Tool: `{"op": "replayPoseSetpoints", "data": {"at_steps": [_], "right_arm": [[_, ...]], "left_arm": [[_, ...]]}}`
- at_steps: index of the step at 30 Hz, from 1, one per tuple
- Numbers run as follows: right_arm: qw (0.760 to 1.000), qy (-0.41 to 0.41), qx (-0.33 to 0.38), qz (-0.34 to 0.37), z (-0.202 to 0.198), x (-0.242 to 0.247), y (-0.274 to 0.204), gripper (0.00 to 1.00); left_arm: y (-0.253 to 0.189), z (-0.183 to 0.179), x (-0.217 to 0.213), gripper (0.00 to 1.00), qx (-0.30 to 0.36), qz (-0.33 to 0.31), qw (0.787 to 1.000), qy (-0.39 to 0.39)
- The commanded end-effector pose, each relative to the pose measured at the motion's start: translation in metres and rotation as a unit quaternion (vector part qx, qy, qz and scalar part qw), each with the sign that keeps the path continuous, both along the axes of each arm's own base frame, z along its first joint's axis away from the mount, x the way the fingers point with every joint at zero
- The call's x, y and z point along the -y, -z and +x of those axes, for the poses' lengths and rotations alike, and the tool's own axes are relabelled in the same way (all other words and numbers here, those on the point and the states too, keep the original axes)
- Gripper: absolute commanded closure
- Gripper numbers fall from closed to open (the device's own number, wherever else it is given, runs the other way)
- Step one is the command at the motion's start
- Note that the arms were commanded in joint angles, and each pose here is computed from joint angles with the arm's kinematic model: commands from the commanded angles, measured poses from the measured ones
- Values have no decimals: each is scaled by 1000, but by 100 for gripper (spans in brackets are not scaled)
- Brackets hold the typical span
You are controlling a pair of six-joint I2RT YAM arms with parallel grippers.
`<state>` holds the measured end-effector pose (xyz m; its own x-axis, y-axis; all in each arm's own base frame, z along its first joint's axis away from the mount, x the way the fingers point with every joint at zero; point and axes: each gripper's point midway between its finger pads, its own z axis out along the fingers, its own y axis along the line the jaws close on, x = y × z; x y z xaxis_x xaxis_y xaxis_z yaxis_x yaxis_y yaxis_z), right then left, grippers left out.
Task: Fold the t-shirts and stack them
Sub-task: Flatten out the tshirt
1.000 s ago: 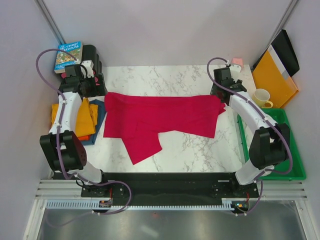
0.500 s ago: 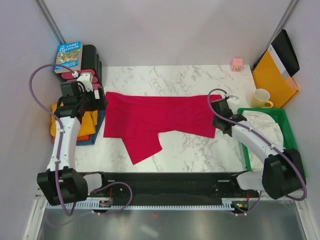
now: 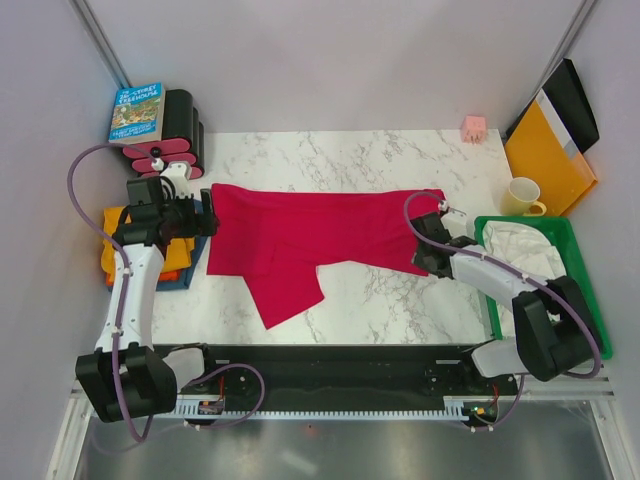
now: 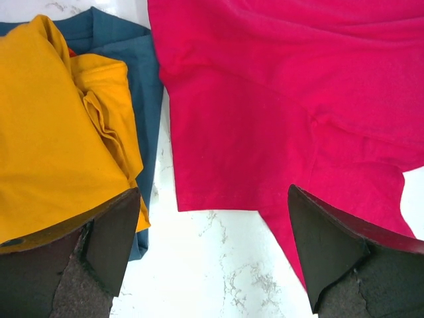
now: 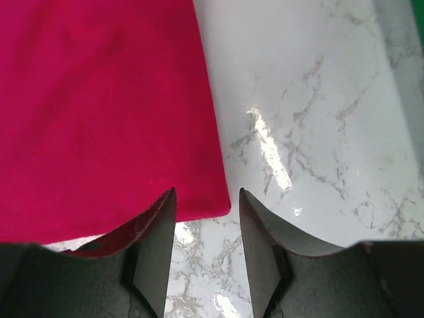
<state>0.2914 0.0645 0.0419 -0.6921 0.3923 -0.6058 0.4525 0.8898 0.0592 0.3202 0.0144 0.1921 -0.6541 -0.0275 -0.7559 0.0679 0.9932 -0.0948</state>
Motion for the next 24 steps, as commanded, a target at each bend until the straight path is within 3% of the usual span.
{"op": "replayPoseSetpoints", "data": {"at_steps": [1,19,23,24], "right_arm": [[1000,1,7,21,2,-17,6,49],[998,42,-41,-11,-21,-3,33,46],[997,38,-72,-7,-30,-5,49,52],[996,37,-77,-3,-32,-7,52,61]], "left_arm": [[-4,-6,-5,2,9,26,1000,6],[8,-8,-5,3,-9,15,1000,-4],[6,-9,-6,3,-5,21,1000,-5],[7,-10,-6,3,-7,23,1000,-6]]}}
